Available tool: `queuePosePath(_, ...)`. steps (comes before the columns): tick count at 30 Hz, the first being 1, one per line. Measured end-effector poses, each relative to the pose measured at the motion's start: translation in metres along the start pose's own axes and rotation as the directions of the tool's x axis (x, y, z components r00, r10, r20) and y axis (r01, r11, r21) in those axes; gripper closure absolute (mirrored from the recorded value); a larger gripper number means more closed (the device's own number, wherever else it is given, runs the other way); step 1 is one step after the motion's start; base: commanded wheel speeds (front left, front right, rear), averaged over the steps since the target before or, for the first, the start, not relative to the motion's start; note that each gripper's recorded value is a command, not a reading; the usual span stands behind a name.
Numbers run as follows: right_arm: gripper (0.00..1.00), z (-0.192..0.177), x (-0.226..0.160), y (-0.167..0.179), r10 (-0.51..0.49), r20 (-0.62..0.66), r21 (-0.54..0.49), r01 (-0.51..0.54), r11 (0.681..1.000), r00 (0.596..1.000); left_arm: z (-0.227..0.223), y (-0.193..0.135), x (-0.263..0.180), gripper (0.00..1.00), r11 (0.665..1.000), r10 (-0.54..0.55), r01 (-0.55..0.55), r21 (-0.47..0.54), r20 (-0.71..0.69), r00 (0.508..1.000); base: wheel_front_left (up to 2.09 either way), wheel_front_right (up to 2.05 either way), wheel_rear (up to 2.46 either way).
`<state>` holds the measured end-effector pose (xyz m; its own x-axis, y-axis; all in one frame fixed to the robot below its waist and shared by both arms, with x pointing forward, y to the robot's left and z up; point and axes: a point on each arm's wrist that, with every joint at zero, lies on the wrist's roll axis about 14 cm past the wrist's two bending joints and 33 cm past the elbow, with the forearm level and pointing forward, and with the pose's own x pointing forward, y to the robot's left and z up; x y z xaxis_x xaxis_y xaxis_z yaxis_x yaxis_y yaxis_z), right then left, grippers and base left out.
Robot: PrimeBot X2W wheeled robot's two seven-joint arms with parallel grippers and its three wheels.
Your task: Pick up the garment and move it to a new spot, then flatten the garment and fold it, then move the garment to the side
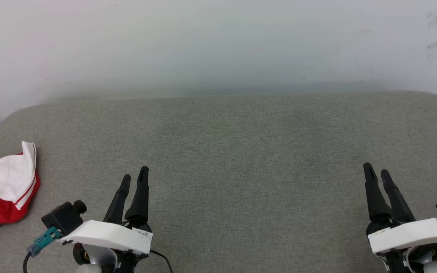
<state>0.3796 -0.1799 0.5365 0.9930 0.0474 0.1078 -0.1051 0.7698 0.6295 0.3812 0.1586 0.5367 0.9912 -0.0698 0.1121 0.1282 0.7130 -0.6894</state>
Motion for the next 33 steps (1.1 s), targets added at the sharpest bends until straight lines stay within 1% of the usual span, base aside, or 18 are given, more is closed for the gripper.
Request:
queuePosePath(7, 0.00, 0.001, 0.001, 0.009, 0.038, -0.016, -0.143, -0.040, 0.989, 0.999, 0.003, -0.003, 0.000, 0.00, 0.990, -0.019, 0.018, 0.141, 0.009, 1.000, 0.00, 0.00, 0.00)
queuePosePath(11, 0.00, 0.002, 0.001, 0.014, 0.057, -0.024, -0.203, -0.060, 0.977, 0.998, 0.005, -0.006, 0.000, 0.00, 0.980, -0.032, 0.028, 0.196, 0.018, 0.999, 0.00, 0.00, 0.00)
queuePosePath(21, 0.00, -0.003, -0.003, 0.015, 0.057, -0.069, -0.327, -0.077, 0.942, 0.996, 0.008, -0.005, -0.004, 0.00, 0.947, -0.040, 0.029, 0.320, 0.027, 0.999, 0.00, 0.00, 0.00)
queuePosePath(33, 0.00, -0.001, -0.006, 0.016, 0.049, -0.075, -0.450, -0.078, 0.890, 0.996, 0.003, 0.000, -0.007, 0.00, 0.896, -0.041, 0.032, 0.444, 0.012, 0.999, 0.00, 0.00, 0.00)
